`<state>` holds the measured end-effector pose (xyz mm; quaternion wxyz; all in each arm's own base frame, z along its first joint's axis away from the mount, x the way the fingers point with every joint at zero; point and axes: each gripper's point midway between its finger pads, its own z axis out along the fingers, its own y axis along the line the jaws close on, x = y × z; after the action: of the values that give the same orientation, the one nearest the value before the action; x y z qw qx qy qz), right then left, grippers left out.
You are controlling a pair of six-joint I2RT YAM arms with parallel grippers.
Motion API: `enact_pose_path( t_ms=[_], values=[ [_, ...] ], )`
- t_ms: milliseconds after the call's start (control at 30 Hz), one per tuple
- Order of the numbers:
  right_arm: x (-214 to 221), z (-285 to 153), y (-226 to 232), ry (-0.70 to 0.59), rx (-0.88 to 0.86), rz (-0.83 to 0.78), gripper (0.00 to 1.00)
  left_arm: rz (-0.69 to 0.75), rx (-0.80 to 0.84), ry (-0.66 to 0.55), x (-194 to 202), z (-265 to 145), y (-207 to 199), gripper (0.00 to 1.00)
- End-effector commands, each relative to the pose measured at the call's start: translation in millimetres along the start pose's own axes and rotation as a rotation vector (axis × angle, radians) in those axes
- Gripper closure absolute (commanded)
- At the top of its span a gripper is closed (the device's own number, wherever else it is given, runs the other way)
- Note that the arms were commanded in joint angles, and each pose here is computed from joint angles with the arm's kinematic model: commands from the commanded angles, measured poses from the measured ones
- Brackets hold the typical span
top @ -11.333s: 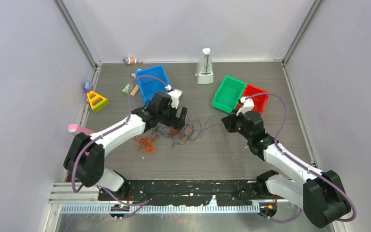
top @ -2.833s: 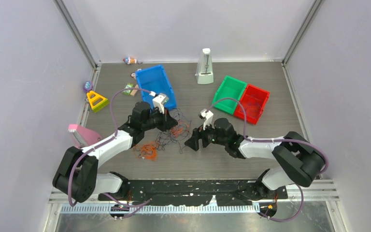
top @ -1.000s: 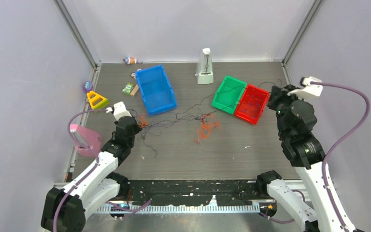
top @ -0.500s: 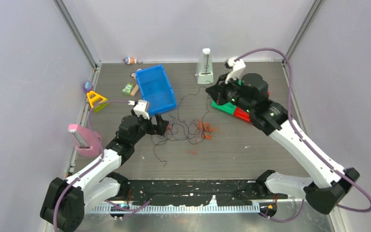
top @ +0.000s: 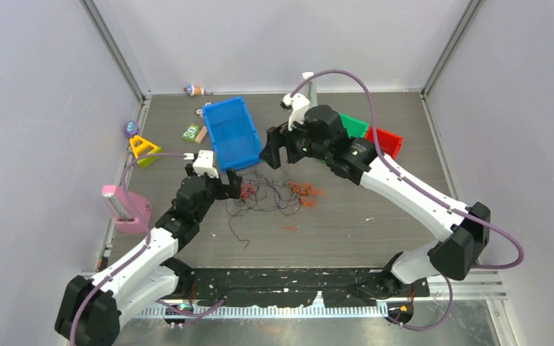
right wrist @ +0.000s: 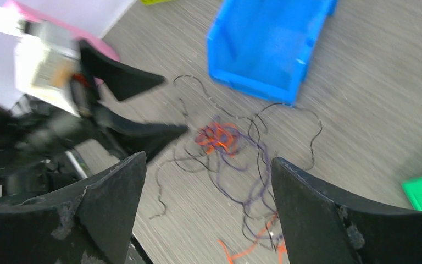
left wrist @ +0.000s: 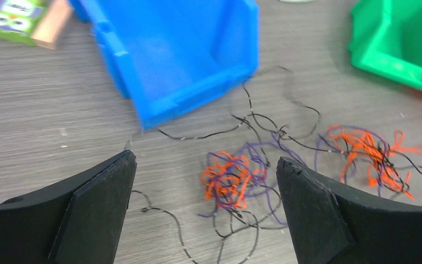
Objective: Untangle the cables
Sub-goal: Untie the cable.
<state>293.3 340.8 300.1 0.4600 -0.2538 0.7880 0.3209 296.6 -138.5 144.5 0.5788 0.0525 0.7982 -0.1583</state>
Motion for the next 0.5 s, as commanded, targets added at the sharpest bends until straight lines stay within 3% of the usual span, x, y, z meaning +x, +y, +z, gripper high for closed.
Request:
enact_pose_path(
  t_ms=[0,100,200,467],
  values=[
    [17,-31,-69,-0.006,0.185,0.146,0.12,-0.037,-0.223,-0.109,-27,-13,38,0.01],
    [46,-53,-110,-0.007,0.247,0.257,0.14,-0.038,-0.187,-0.119,-29,-13,32,0.01],
    [94,-61,-143,0.063,0.326,0.3,0.18,-0.011,0.008,-0.117,-30,-6,-2,0.03],
    [167,-40,-163,0.196,0.354,0.337,0.36,0.047,0.435,0.077,-6,16,-89,0.08]
  ],
)
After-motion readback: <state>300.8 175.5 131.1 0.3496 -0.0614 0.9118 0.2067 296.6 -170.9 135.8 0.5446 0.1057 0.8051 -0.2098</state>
